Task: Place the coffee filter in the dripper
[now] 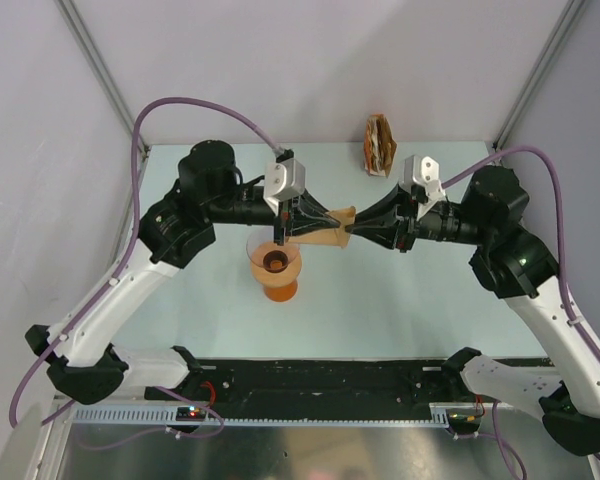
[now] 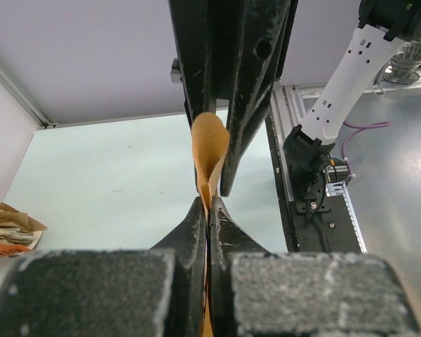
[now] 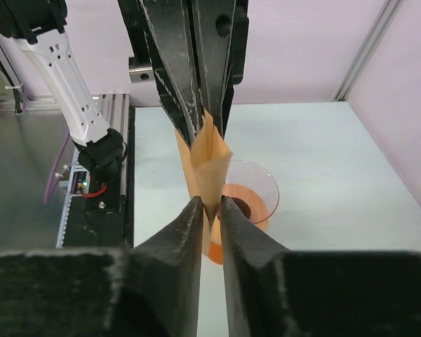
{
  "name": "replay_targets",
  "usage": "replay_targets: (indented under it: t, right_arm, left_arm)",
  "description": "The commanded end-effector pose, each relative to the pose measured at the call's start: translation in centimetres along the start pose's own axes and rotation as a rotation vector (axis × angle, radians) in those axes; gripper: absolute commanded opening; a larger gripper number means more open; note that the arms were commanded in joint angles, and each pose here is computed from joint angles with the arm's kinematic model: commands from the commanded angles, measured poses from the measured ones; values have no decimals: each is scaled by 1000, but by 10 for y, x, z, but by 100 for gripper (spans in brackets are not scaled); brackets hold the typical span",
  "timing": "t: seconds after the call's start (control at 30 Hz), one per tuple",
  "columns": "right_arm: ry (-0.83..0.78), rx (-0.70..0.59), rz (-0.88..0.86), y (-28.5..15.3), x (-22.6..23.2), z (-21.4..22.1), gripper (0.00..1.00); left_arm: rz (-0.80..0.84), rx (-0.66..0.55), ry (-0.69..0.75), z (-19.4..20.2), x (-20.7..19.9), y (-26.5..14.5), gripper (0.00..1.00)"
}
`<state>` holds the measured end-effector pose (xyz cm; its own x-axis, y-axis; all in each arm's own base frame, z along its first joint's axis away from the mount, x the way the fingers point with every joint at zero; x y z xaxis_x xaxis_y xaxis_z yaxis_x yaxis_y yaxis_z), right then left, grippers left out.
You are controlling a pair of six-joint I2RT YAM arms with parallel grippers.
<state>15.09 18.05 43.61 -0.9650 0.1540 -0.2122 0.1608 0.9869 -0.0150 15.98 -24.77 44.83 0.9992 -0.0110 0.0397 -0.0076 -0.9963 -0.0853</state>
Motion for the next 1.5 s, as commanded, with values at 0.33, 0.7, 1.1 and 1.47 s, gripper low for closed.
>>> replay_targets:
  t: [0.33,0.7,1.1,1.47]
  right_arm:
    - [-77,-97,32,-2,-8,-35,31]
    - [-109,-96,-14,-5,-8,-31,0]
    - [-137,-86,-57,-11,-5,-21,0]
    - [-137,-112,-92,-4,-6,-25,0]
  left_arm:
    - [-10,-9,91,0,-1,-4,0]
    - [-98,-14,105,-4,4,-16,48]
    - [-246,-37,31,-3,10,-75,68]
    - [-218,18,42,15,14,-61,66]
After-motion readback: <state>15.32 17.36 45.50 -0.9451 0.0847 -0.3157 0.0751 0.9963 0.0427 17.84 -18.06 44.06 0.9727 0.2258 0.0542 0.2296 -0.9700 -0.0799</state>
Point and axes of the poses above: each gripper's point midway between its finger pads, its own y axis out along the fingers, its own x axis along the line the jaws close on, z = x × y, the point moved 8 cm from there along -y, back along the fingers, and after that the axes turned 5 degrees about -y, right-handed, at the moved point
